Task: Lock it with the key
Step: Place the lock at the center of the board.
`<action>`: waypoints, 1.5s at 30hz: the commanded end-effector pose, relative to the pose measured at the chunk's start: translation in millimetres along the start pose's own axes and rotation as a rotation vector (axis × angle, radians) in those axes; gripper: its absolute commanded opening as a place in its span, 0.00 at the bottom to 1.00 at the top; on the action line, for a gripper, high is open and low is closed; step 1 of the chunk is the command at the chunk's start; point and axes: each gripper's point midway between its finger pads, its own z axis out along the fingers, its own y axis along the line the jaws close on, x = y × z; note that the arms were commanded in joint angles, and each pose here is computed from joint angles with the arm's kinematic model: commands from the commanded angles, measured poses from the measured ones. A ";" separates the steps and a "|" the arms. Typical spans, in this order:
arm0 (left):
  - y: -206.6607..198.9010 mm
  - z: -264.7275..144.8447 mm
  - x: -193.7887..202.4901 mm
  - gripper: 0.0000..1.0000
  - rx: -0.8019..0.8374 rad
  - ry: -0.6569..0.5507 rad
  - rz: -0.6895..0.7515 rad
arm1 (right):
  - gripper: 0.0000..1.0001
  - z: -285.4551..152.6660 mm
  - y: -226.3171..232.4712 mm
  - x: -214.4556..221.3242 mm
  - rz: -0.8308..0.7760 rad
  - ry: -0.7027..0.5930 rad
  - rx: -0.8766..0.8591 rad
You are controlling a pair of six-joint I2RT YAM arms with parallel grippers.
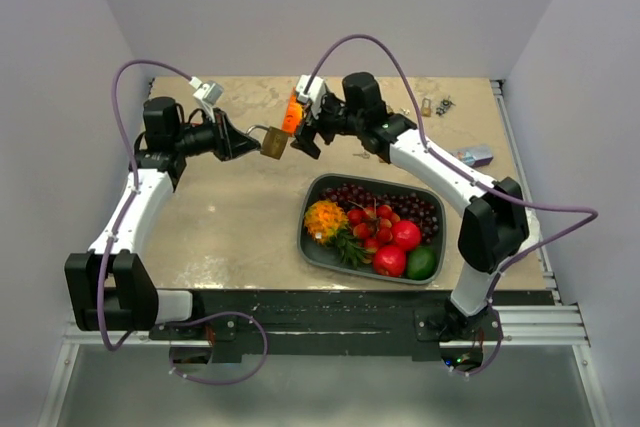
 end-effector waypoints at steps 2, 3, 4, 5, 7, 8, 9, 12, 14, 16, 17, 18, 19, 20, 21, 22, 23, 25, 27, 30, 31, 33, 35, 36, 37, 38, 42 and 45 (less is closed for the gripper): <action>-23.4 -2.6 -28.6 0.00 0.056 -0.070 0.046 | 0.99 -15.9 18.8 -26.9 -0.132 -0.110 -0.088; -28.5 0.7 -25.8 0.00 0.068 -0.062 0.048 | 0.99 -15.6 25.1 -35.2 -0.157 -0.163 -0.117; -30.8 1.4 -24.8 0.00 0.070 -0.061 0.047 | 0.99 -16.2 29.5 -36.4 -0.177 -0.178 -0.128; -32.8 1.7 -29.5 0.00 0.078 -0.076 0.067 | 0.99 -15.0 34.2 -34.7 -0.184 -0.186 -0.141; -35.4 2.5 -28.4 0.00 0.083 -0.079 0.066 | 0.99 -12.1 47.3 -36.8 -0.192 -0.197 -0.182; -35.7 2.3 -28.6 0.00 0.084 -0.080 0.069 | 0.99 -11.3 50.9 -37.4 -0.198 -0.201 -0.195; -35.7 2.5 -28.9 0.00 0.081 -0.083 0.070 | 0.99 -10.4 53.8 -45.5 -0.216 -0.228 -0.193; -35.6 2.6 -29.5 0.00 0.080 -0.085 0.071 | 0.99 -6.4 58.9 -47.7 -0.232 -0.240 -0.183; -37.3 2.6 -30.8 0.00 0.084 -0.091 0.072 | 0.99 -5.3 59.0 -51.0 -0.236 -0.253 -0.171; -38.1 3.0 -30.2 0.00 0.089 -0.090 0.071 | 0.99 -2.9 59.0 -50.4 -0.229 -0.253 -0.163; -38.9 2.7 -30.6 0.00 0.091 -0.091 0.070 | 0.99 -2.3 58.0 -51.9 -0.233 -0.260 -0.158; -39.7 2.5 -30.2 0.00 0.094 -0.092 0.068 | 0.99 -1.9 58.7 -52.1 -0.233 -0.263 -0.159; -40.6 2.4 -31.6 0.00 0.098 -0.098 0.074 | 0.99 -1.5 59.1 -51.3 -0.227 -0.265 -0.159; -41.9 2.2 -31.5 0.00 0.103 -0.100 0.064 | 0.98 -1.1 59.4 -54.5 -0.233 -0.278 -0.154; -43.6 1.8 -30.9 0.00 0.112 -0.101 0.063 | 0.98 -0.7 60.7 -54.8 -0.235 -0.283 -0.154; -45.2 1.6 -32.4 0.00 0.119 -0.107 0.070 | 0.97 -0.4 61.8 -51.4 -0.235 -0.284 -0.154; -46.6 1.4 -31.9 0.00 0.125 -0.107 0.060 | 0.96 -1.1 61.5 -54.9 -0.247 -0.303 -0.145; -50.0 0.7 -31.2 0.00 0.143 -0.107 0.064 | 0.95 0.3 64.2 -48.9 -0.261 -0.302 -0.142; -54.2 -0.3 -30.0 0.00 0.164 -0.104 0.059 | 0.93 -1.8 61.4 -50.9 -0.281 -0.315 -0.118; -59.4 -1.6 -27.9 0.00 0.189 -0.098 0.041 | 0.89 -4.8 59.5 -51.3 -0.299 -0.335 -0.083; -60.1 -1.9 -28.8 0.00 0.195 -0.104 0.043 | 0.88 -4.9 60.4 -48.2 -0.300 -0.334 -0.078; -61.5 -2.1 -26.5 0.00 0.204 -0.102 0.015 | 0.88 -9.9 59.2 -56.1 -0.311 -0.365 -0.061; -63.4 -2.4 -27.6 0.00 0.213 -0.107 0.008 | 0.88 -13.0 60.4 -58.5 -0.316 -0.384 -0.057; -63.0 -2.1 -26.3 0.00 0.215 -0.108 0.008 | 0.88 -15.6 61.6 -58.6 -0.315 -0.390 -0.054; -63.2 -2.2 -26.5 0.00 0.216 -0.109 0.006 | 0.88 -17.6 62.5 -60.3 -0.319 -0.400 -0.050; -63.2 -2.2 -26.2 0.00 0.216 -0.108 0.001 | 0.88 -20.2 61.5 -64.8 -0.329 -0.420 -0.038; -63.1 -1.7 -26.3 0.00 0.218 -0.109 -0.010 | 0.87 -23.8 62.4 -66.0 -0.332 -0.431 -0.028; -63.5 -1.4 -27.5 0.00 0.222 -0.115 -0.017 | 0.85 -22.2 60.7 -65.1 -0.323 -0.420 -0.029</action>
